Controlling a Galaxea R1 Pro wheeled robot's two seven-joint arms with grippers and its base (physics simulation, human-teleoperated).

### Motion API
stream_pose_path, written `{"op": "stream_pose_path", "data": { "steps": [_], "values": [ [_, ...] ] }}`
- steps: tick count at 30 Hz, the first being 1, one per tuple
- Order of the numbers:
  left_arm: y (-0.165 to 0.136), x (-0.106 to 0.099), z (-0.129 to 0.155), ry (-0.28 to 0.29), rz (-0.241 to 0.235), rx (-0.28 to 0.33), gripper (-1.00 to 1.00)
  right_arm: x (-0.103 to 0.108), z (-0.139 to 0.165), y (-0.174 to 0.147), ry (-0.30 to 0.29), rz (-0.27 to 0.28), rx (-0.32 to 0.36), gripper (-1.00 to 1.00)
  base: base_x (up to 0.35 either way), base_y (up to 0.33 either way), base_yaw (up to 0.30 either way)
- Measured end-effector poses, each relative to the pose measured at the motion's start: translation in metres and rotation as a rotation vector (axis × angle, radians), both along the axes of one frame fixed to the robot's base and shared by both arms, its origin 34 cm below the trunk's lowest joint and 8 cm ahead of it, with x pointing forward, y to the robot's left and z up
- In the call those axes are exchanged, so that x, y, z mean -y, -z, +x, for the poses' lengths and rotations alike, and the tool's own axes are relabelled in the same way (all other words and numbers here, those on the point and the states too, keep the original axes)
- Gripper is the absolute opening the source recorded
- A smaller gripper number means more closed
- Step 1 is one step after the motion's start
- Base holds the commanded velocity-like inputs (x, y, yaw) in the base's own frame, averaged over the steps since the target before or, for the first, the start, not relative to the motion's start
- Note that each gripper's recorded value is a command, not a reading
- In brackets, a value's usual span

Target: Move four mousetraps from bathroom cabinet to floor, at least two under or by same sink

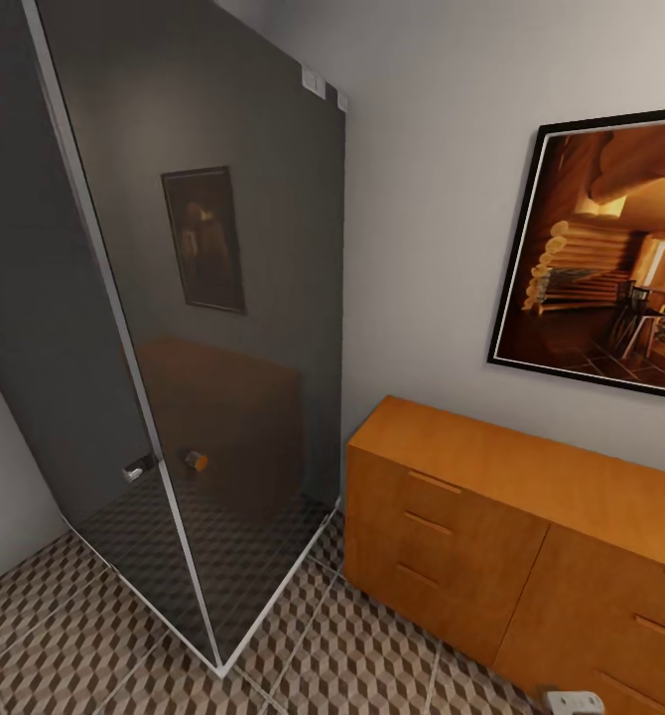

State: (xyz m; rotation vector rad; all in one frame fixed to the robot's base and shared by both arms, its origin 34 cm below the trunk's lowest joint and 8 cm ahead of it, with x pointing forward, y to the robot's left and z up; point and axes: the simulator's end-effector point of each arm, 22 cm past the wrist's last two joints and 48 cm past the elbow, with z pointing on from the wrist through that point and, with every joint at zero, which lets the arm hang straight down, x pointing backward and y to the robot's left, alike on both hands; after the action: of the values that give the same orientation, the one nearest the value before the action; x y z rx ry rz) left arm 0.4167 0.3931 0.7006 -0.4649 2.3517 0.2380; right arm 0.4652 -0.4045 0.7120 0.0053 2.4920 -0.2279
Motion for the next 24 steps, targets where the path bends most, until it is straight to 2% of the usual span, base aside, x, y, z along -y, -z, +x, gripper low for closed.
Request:
{"op": "stream_pose_path", "data": {
  "steps": [7,18,24],
  "values": [
    [-0.0002,0.0003,-0.0001,-0.003,0.000,0.003,-1.00,-0.0082,-0.0003,0.0019,-0.049,-0.011,-0.011,-1.00,0.000,0.000,0.000],
    [0.0002,0.0024,0.0005,0.006,-0.005,0.002,-1.00,-0.0110,0.0004,0.0021,-0.047,-0.007,-0.008,-1.00,0.000,0.000,0.000],
    [-0.0011,-0.0035,0.0003,0.005,0.004,0.003,-1.00,-0.0109,0.0005,0.0020,-0.046,-0.008,-0.008,-1.00,0.000,0.000,0.001]
  ]
}}
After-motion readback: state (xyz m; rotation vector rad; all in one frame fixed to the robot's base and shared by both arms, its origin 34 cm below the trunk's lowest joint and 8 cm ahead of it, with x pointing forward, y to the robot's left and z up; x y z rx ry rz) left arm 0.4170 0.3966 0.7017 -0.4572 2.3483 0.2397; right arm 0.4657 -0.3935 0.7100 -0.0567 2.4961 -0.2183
